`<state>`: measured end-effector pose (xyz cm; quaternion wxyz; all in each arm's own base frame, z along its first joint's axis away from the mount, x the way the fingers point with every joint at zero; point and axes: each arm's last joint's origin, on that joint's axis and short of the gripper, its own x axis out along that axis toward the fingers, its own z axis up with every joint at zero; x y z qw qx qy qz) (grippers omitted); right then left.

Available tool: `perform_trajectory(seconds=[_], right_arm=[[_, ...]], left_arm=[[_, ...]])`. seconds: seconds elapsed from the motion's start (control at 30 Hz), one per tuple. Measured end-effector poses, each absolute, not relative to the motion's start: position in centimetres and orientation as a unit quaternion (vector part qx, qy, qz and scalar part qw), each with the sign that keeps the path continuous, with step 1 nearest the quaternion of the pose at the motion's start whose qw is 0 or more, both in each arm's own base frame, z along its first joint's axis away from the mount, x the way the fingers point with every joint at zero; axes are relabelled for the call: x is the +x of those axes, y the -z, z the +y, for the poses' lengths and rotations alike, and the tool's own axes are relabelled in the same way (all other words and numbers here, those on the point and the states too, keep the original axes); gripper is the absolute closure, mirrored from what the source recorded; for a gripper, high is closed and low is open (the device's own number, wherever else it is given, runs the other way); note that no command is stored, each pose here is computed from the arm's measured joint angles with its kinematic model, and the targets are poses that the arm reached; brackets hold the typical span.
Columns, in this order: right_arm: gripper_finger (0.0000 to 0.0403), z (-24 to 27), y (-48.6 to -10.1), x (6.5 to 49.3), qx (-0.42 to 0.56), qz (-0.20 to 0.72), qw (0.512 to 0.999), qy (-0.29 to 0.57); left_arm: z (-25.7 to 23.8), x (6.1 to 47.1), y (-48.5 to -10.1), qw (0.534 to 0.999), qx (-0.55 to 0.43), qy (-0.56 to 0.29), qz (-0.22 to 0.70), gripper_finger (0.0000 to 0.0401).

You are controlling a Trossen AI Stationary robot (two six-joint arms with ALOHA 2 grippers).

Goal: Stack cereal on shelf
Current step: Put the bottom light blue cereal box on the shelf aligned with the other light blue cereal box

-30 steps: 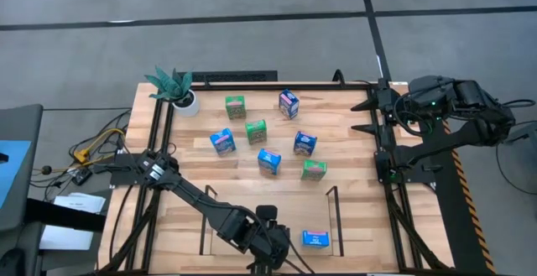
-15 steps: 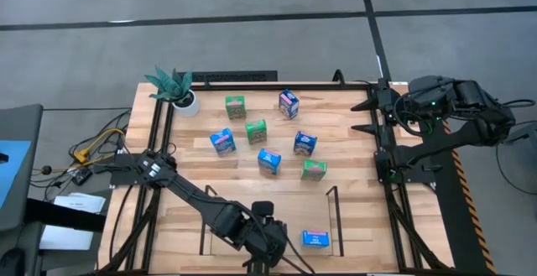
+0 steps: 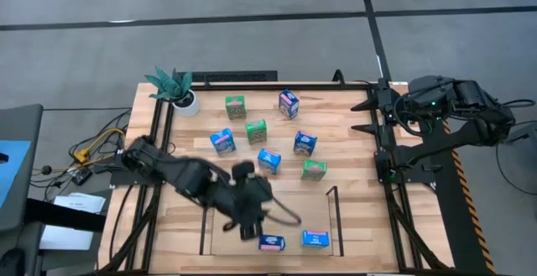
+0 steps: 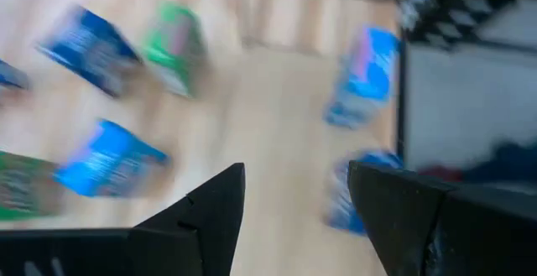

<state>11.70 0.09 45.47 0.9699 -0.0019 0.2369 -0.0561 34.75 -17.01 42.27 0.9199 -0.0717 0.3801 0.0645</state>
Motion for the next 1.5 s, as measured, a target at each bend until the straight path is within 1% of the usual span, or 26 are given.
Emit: perform_trajectory(seconds=[0.17, 0.33, 0.43, 0.5, 0.57, 0.67, 0.77, 0.83, 0.93, 1.03, 1.13, 1.23, 1.37, 1.43, 1.5], right_arm=[[0.0132, 0.1, -45.5, 11.7, -0.002, 0.237, 0.970, 0.056], [0.0132, 0.1, -45.5, 11.7, -0.002, 0.237, 0.970, 0.056], [0.0132, 0.1, -45.5, 11.7, -0.002, 0.237, 0.970, 0.056], [0.0132, 0.1, -45.5, 11.7, -0.002, 0.237, 0.970, 0.057], [0.0132, 0.1, -45.5, 11.7, 0.000, 0.237, 0.970, 0.058], [0.0132, 0.1, -45.5, 11.7, 0.002, 0.237, 0.970, 0.059], [0.0132, 0.1, -45.5, 11.7, 0.002, 0.237, 0.970, 0.059], [0.0132, 0.1, -45.5, 11.7, 0.003, 0.237, 0.970, 0.059], [0.0132, 0.1, -45.5, 11.7, 0.012, 0.236, 0.970, 0.062], [0.0132, 0.1, -45.5, 11.7, 0.015, 0.236, 0.970, 0.063], [0.0132, 0.1, -45.5, 11.7, 0.015, 0.236, 0.970, 0.063], [0.0132, 0.1, -45.5, 11.7, 0.014, 0.236, 0.970, 0.064], [0.0132, 0.1, -45.5, 11.8, 0.015, 0.231, 0.971, 0.064], [0.0132, 0.1, -45.5, 11.8, 0.015, 0.231, 0.971, 0.064], [0.0132, 0.0, -45.5, 11.8, 0.015, 0.231, 0.970, 0.067]], left_arm=[[-13.8, 35.6, -42.8, 0.923, -0.011, -0.078, 0.376, 0.0200], [-10.2, 37.7, -42.4, 0.921, 0.032, -0.043, 0.385, 0.0200], [-7.9, 39.4, -42.0, 0.928, 0.052, -0.022, 0.368, 0.0200], [-6.3, 39.8, -41.9, 0.925, 0.063, -0.014, 0.374, 0.0200], [-4.8, 40.1, -41.7, 0.922, 0.067, 0.011, 0.381, 0.0200], [-3.2, 40.1, -40.6, 0.902, 0.083, 0.022, 0.423, 0.0200], [-2.3, 40.7, -40.1, 0.895, 0.115, 0.032, 0.429, 0.0200], [-2.1, 40.9, -39.5, 0.886, 0.130, 0.052, 0.443, 0.0200], [-2.0, 41.0, -38.0, 0.866, 0.124, 0.083, 0.478, 0.0201], [-2.0, 40.9, -36.6, 0.848, 0.132, 0.100, 0.504, 0.0213], [-2.0, 40.9, -35.2, 0.831, 0.137, 0.125, 0.525, 0.0234], [-1.8, 40.7, -34.5, 0.826, 0.117, 0.150, 0.531, 0.0257], [-1.2, 39.9, -33.9, 0.816, 0.081, 0.151, 0.552, 0.0279], [-1.2, 39.0, -34.9, 0.819, 0.079, 0.146, 0.549, 0.0288], [-1.6, 37.3, -37.0, 0.833, 0.090, 0.142, 0.526, 0.0297]])
